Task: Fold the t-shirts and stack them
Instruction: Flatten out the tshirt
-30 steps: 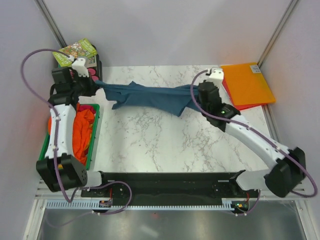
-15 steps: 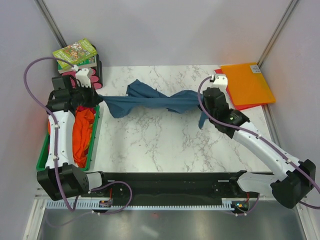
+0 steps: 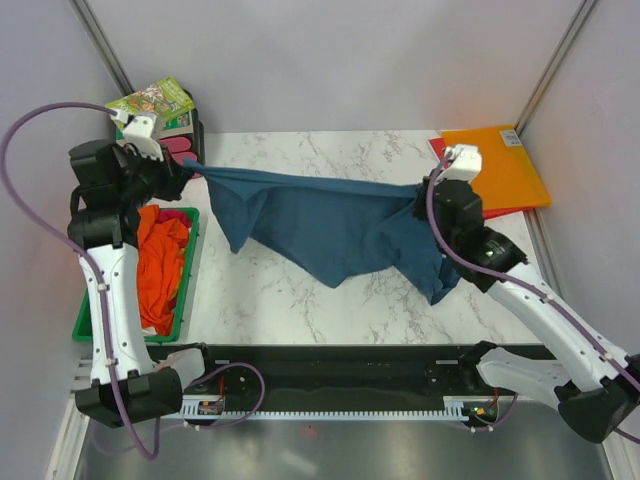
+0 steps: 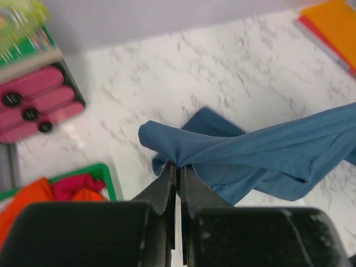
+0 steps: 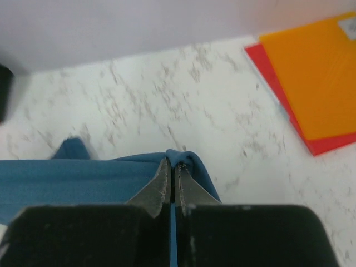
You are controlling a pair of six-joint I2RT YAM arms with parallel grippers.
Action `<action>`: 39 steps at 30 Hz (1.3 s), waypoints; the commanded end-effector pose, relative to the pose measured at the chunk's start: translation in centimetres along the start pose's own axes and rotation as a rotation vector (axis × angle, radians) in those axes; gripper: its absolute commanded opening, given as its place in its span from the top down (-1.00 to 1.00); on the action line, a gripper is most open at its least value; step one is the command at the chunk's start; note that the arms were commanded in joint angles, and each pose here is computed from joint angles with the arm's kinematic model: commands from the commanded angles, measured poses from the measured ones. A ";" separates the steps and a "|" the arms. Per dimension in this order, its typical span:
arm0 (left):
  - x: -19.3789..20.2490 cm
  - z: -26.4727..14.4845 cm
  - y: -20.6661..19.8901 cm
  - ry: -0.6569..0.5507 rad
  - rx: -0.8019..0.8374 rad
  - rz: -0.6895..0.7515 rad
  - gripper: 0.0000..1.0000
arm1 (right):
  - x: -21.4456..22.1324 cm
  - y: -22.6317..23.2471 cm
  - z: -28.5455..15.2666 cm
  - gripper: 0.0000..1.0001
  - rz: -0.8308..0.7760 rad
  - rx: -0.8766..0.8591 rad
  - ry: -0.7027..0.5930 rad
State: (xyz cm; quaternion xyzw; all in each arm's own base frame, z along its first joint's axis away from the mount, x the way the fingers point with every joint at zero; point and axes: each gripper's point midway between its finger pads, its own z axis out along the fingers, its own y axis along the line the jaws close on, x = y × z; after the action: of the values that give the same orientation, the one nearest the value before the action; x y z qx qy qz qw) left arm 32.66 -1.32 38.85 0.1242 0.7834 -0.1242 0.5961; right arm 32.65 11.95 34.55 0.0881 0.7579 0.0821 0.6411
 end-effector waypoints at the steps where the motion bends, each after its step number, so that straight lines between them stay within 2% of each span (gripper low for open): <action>1: 7.8 2.7 4.8 0.179 -0.134 -0.035 0.96 | 8.9 -3.3 1.6 1.00 -0.061 0.120 0.176; 2: 10.0 3.1 5.1 0.222 -0.135 -0.036 0.96 | 9.7 -3.4 1.8 1.00 -0.065 0.125 0.190; 4: 11.3 3.6 6.0 0.241 -0.162 -0.021 0.96 | 11.1 -3.5 2.7 1.00 -0.086 0.145 0.217; 6: 12.7 4.2 6.6 0.265 -0.176 -0.025 0.96 | 10.8 -3.1 3.6 1.00 -0.103 0.148 0.206; 13: 12.5 6.8 7.9 0.262 -0.168 -0.089 0.96 | 10.6 -2.1 8.6 1.00 -0.184 0.213 0.204; 15: 12.7 7.5 7.7 0.262 -0.147 -0.107 0.96 | 11.1 -2.0 10.2 0.74 -0.209 0.239 0.217; 16: 13.3 8.0 7.8 0.278 -0.143 -0.121 0.96 | 11.2 -2.1 10.7 0.46 -0.221 0.250 0.220; 19: 14.7 8.7 8.0 0.307 -0.140 -0.136 0.96 | 11.9 -2.0 11.5 0.10 -0.229 0.264 0.232; 22: 16.2 9.1 8.0 0.331 -0.136 -0.135 0.96 | 13.1 -1.9 11.2 -0.02 -0.215 0.246 0.253; 28: 18.6 9.4 8.0 0.375 -0.131 -0.127 0.96 | 16.7 -2.0 9.5 0.04 -0.234 0.187 0.325; 34: 19.1 9.4 7.6 0.383 -0.116 -0.121 0.96 | 21.3 1.6 7.0 0.12 -0.318 0.061 0.401; 39: 19.5 9.4 7.2 0.390 -0.107 -0.116 0.96 | 24.7 3.4 6.8 0.16 -0.354 0.019 0.455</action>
State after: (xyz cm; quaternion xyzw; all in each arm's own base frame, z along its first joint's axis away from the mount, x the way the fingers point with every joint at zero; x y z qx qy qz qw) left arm 37.88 2.92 16.68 0.0479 0.9048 -0.1070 0.4094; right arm 35.27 19.43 11.72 -0.0527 0.8858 -0.0371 0.4596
